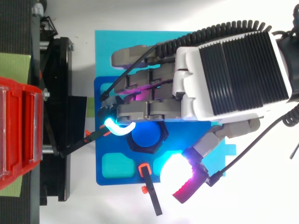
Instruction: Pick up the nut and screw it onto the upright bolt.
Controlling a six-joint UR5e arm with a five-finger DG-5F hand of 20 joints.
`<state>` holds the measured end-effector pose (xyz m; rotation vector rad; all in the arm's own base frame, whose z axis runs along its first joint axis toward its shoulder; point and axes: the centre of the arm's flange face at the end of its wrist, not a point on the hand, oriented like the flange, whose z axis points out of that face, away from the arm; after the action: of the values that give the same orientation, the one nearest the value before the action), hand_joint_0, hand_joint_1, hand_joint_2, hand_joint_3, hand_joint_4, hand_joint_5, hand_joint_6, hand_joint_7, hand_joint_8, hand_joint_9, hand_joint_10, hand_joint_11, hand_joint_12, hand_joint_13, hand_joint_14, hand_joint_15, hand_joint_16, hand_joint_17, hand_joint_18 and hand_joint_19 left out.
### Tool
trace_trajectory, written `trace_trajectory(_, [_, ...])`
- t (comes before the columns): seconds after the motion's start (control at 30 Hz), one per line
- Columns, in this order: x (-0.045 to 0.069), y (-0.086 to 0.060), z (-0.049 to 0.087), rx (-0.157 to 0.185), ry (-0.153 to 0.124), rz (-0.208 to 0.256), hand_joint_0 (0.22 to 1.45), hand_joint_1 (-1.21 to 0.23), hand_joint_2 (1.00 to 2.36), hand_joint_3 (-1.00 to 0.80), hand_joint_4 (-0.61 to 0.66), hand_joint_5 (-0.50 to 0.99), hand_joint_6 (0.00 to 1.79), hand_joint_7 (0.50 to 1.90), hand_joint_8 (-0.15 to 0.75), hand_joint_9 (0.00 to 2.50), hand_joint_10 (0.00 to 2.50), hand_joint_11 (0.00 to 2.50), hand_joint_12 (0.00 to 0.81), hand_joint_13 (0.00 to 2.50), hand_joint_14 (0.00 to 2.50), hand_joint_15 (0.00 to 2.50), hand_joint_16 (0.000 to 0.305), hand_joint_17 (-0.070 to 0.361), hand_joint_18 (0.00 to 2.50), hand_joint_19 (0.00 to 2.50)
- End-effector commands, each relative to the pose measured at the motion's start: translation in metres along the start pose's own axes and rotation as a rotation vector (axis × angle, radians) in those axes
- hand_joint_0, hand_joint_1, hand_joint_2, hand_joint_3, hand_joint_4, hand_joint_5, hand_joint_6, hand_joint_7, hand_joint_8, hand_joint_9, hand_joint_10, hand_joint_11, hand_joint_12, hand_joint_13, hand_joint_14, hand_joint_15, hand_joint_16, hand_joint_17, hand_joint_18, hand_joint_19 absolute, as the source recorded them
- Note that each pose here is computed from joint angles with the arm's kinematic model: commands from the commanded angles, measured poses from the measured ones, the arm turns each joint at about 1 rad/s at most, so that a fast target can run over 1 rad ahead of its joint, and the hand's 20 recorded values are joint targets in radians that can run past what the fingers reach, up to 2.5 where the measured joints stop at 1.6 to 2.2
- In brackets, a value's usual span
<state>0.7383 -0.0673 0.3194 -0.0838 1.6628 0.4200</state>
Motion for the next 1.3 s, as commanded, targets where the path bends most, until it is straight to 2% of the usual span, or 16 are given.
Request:
trace_trajectory(0.0, [0.000,-0.001,-0.001,0.000,-0.001,0.000,0.51,-0.23,1.00,-0.50,0.20,-0.04,0.50,1.36,0.255,0.84,0.00,0.00,0.267,0.60,0.00,0.00,0.029,0.064,0.21,0.00])
trace_trajectory(0.27, [-0.002,-0.011,-0.006,0.004,-0.003,0.001,0.51,-0.23,1.00,-0.50,0.19,-0.03,0.50,1.49,0.261,0.87,0.00,0.00,0.264,0.62,0.00,0.00,0.028,0.063,0.23,0.00])
trace_trajectory(0.57, [-0.003,-0.018,-0.009,0.008,-0.001,0.003,0.52,-0.26,1.00,-0.50,0.14,-0.01,0.64,1.35,0.275,1.06,0.00,0.00,0.234,0.72,0.00,0.00,0.025,0.056,0.33,0.00])
trace_trajectory(0.77, [-0.004,-0.020,-0.010,0.007,-0.004,0.002,0.53,-0.27,1.00,-0.50,0.13,0.01,0.64,1.36,0.267,1.16,0.00,0.00,0.217,0.81,0.00,0.00,0.023,0.051,0.41,0.00])
trace_trajectory(0.8, [-0.003,-0.020,-0.011,0.006,-0.002,0.003,0.53,-0.27,1.00,-0.50,0.12,0.02,0.62,1.40,0.267,1.18,0.00,0.00,0.214,0.82,0.00,0.00,0.022,0.050,0.43,0.00])
trace_trajectory(0.9, [-0.004,-0.021,-0.011,0.006,-0.001,0.003,0.53,-0.28,1.00,-0.50,0.10,0.04,0.61,1.42,0.261,1.21,0.00,0.00,0.203,0.87,0.00,0.00,0.021,0.047,0.45,0.00])
trace_trajectory(1.07, [-0.005,-0.023,-0.012,0.004,-0.004,0.002,0.54,-0.28,1.00,-0.50,0.07,0.04,0.63,1.39,0.259,1.28,0.00,0.00,0.191,0.90,0.00,0.00,0.018,0.042,0.51,0.00])
trace_trajectory(1.13, [-0.004,-0.023,-0.013,0.003,-0.001,0.003,0.54,-0.28,1.00,-0.50,0.08,0.05,0.61,1.42,0.261,1.28,0.00,0.00,0.191,0.90,0.00,0.00,0.018,0.041,0.53,0.00])
trace_trajectory(1.2, [-0.004,-0.024,-0.013,0.003,-0.002,0.003,0.54,-0.28,1.00,-0.50,0.15,0.05,0.52,1.56,0.262,1.25,0.00,0.00,0.196,0.88,0.00,0.00,0.019,0.043,0.51,0.00])
trace_trajectory(1.23, [-0.005,-0.024,-0.013,0.003,-0.003,0.003,0.54,-0.28,1.00,-0.50,0.18,0.04,0.50,1.56,0.263,1.24,0.00,0.00,0.196,0.87,0.00,0.00,0.020,0.044,0.51,0.00])
trace_trajectory(1.27, [-0.005,-0.024,-0.013,0.004,-0.004,0.003,0.53,-0.28,1.00,-0.50,0.20,0.02,0.50,1.47,0.266,1.21,0.00,0.00,0.203,0.86,0.00,0.00,0.021,0.048,0.49,0.00])
